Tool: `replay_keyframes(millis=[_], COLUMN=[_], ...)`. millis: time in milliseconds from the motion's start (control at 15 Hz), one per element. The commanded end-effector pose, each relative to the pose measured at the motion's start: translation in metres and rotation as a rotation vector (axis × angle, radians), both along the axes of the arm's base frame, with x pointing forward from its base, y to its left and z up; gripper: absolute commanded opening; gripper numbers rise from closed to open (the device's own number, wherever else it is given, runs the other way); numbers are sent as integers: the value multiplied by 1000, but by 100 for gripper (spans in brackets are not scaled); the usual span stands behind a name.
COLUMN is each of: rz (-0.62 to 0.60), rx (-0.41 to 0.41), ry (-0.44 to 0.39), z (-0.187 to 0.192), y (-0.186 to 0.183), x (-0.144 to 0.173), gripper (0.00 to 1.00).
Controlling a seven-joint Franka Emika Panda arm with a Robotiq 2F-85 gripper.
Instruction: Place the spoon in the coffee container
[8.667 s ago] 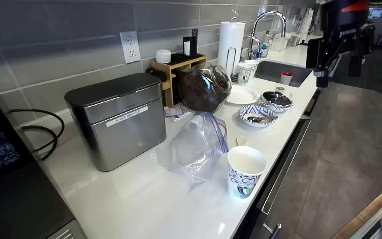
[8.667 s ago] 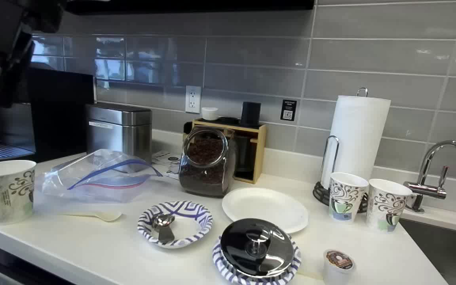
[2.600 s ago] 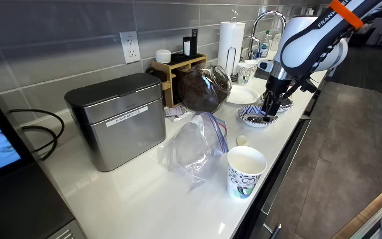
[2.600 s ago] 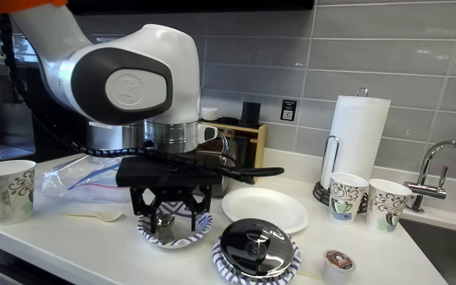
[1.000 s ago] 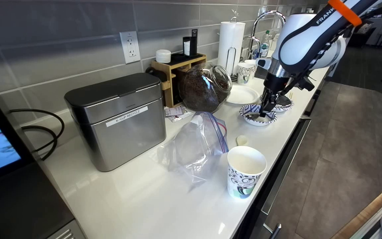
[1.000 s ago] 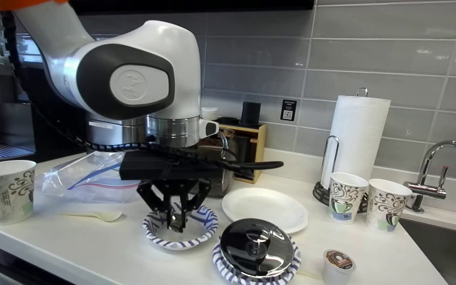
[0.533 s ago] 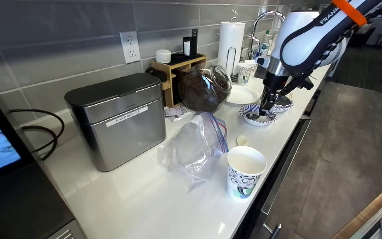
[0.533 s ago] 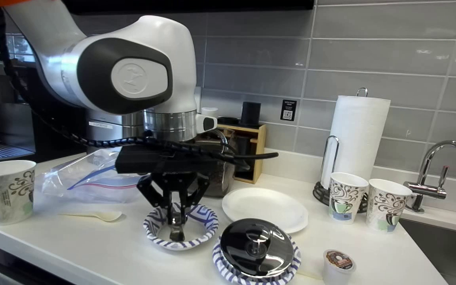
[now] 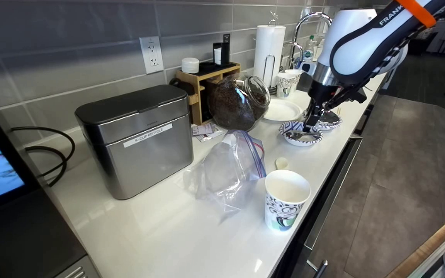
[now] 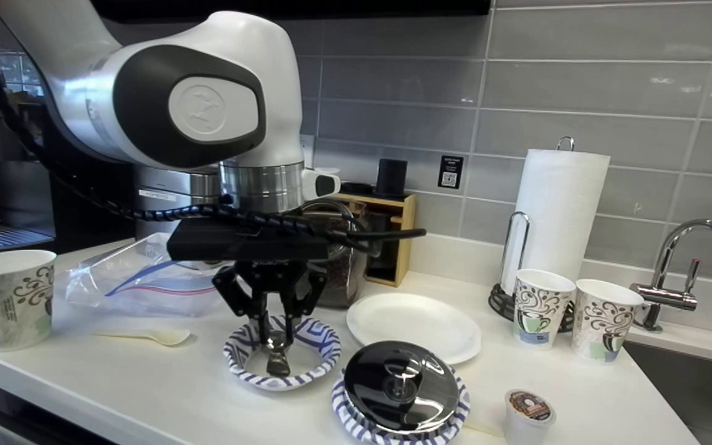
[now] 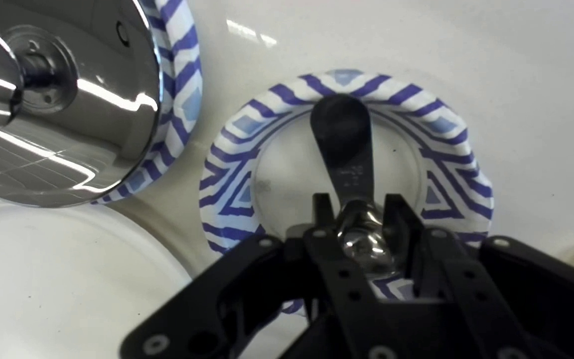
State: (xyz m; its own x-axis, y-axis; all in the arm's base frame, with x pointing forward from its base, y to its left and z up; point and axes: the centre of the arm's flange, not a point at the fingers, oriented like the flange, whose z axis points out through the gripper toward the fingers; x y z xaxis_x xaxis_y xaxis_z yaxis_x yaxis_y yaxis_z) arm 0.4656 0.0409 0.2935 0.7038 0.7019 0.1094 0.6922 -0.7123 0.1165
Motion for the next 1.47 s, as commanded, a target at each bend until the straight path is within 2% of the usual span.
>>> replay_keyframes(millis=[0,267,333,1400], rz=[-3,29,40,42], rx=[-12,-2,-8,-11], ry=[-2,15,21,42], z=[5,-5,-8,-29], y=[-4,-5,-6,-24], x=[-14,-18,-19,-17], gripper=[65,95,100,100])
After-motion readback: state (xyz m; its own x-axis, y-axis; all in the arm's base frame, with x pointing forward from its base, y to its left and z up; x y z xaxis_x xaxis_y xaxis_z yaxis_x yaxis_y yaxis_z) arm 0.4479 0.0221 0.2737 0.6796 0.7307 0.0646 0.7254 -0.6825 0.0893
